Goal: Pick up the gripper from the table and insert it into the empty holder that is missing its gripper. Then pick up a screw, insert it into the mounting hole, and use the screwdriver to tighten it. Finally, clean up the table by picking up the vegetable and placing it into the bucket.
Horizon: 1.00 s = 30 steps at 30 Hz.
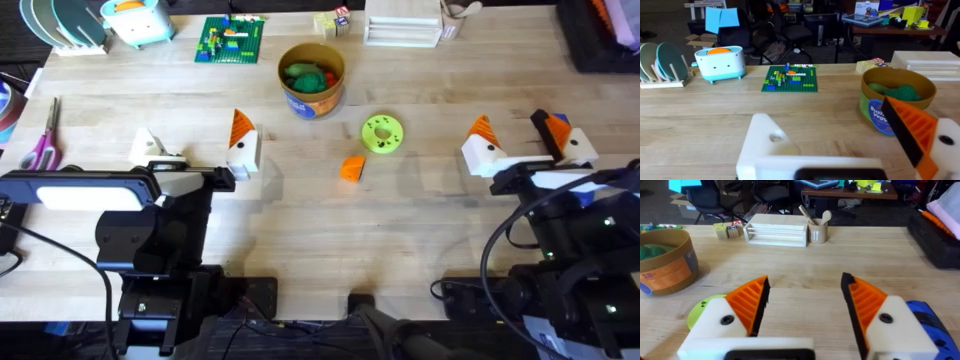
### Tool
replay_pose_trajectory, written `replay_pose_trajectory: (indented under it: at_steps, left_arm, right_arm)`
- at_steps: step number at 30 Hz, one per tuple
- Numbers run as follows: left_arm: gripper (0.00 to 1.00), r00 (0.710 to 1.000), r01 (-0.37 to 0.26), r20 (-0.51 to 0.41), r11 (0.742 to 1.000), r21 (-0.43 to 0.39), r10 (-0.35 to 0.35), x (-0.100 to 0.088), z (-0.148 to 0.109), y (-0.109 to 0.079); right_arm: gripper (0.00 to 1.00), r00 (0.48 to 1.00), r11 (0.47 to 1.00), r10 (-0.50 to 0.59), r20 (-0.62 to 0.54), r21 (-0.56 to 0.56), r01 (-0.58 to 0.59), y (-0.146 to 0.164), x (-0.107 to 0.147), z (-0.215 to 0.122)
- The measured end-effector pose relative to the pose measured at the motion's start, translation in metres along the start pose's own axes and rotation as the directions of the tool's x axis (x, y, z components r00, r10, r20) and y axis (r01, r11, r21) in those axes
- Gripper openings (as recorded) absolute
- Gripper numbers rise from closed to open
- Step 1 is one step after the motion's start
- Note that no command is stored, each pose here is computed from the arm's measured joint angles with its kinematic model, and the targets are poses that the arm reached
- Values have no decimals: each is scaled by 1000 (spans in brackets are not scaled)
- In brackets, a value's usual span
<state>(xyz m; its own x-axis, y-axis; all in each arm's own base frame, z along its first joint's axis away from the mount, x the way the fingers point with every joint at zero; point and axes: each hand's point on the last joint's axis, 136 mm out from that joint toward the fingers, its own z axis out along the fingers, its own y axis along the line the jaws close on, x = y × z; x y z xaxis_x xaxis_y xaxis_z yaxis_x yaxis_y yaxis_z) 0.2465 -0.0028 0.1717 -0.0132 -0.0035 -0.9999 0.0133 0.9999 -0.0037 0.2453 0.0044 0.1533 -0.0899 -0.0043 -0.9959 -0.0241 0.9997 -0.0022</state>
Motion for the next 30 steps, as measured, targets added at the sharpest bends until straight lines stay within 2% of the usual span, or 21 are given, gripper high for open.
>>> replay_pose_trajectory:
  at_steps: [13,17,19,22,24,26,30]
  left_arm:
    - [993,1000,0,-2,1000,-3,0,0,0,0]
    - [993,995,26,-100,999,-22,-28,8,-6,3]
    - [993,990,34,-138,998,-47,-40,-3,-13,7]
    - [992,981,37,-188,996,-85,-52,-30,-26,13]
    - [992,964,33,-259,992,-119,-63,-44,-35,18]
    - [990,931,32,-354,986,-165,-90,-48,-44,24]
    - [990,827,19,-540,966,-258,-160,-42,-45,34]
  right_arm:
    - [881,1000,1000,0,-9,-4,0,1,1,0]
    - [882,994,1000,11,-105,-14,-13,3,4,-7]
    - [882,987,1000,11,-158,-17,-14,3,-2,-13]
    - [882,974,1000,3,-225,-20,-7,4,-28,-21]
    - [882,965,1000,-1,-260,-23,-5,4,-49,-24]
    - [882,954,1000,-3,-300,-27,-6,5,-66,-25]
    - [882,925,999,-8,-380,-33,-5,5,-88,-19]
